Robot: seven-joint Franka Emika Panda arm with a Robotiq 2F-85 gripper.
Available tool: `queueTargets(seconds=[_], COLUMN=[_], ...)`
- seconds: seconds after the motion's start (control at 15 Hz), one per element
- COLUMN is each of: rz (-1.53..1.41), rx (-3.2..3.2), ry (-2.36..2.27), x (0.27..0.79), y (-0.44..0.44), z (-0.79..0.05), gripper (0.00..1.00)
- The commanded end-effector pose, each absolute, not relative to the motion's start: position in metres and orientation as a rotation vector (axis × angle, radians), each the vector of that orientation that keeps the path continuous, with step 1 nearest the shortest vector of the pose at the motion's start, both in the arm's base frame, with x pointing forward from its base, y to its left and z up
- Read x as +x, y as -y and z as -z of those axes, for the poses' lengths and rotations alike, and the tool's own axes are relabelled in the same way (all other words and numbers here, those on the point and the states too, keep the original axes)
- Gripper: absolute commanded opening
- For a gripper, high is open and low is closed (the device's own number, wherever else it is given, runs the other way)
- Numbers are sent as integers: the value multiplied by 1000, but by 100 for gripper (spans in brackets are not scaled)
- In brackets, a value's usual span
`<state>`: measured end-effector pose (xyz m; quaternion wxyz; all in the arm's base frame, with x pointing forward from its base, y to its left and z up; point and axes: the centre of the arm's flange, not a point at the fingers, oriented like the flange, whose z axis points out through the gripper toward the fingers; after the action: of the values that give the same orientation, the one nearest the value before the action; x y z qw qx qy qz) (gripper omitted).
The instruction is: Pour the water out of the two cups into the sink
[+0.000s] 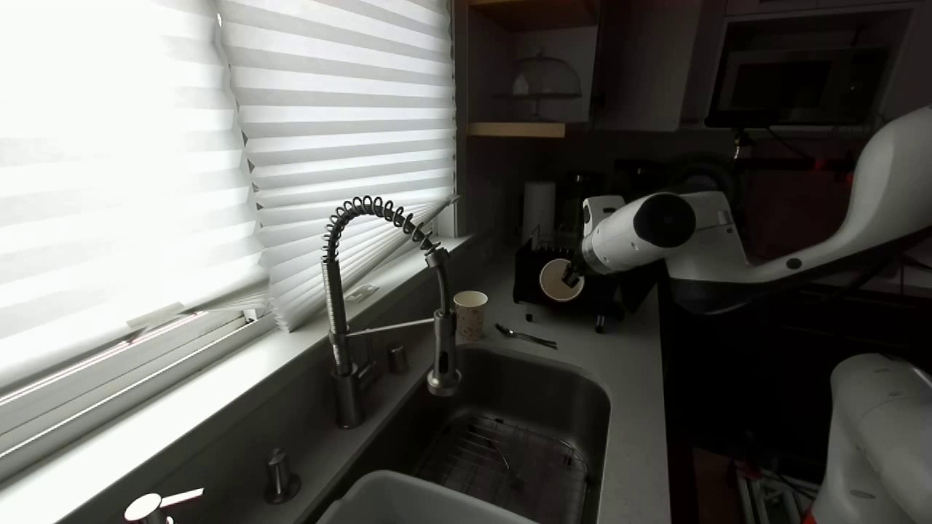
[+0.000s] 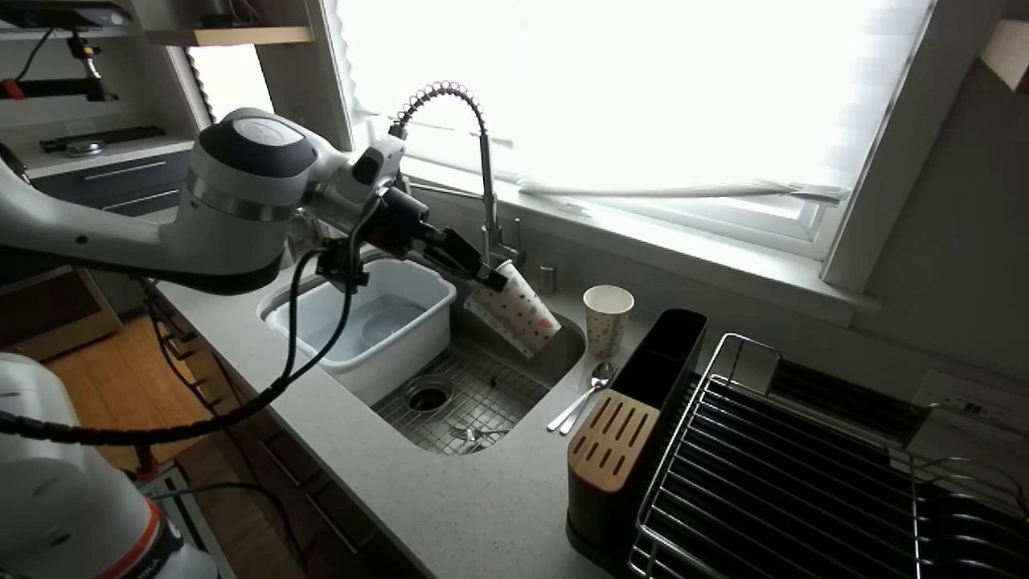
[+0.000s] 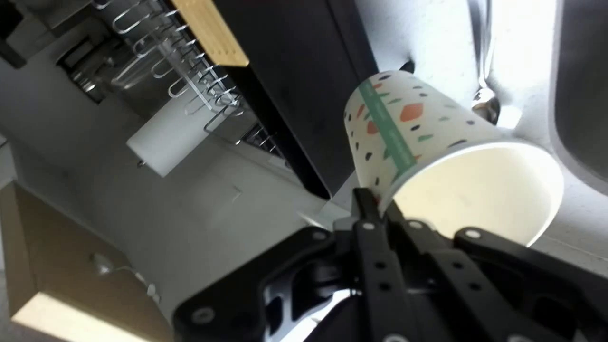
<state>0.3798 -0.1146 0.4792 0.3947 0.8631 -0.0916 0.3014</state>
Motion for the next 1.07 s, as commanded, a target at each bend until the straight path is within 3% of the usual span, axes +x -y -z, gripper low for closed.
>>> queueTargets(seconds=[0.0, 1.0], rz=[-675, -126], rx=[2383, 2934], ry=[297, 882], x=[369, 312], y=[140, 234], z=[-479, -430], gripper=[1, 1])
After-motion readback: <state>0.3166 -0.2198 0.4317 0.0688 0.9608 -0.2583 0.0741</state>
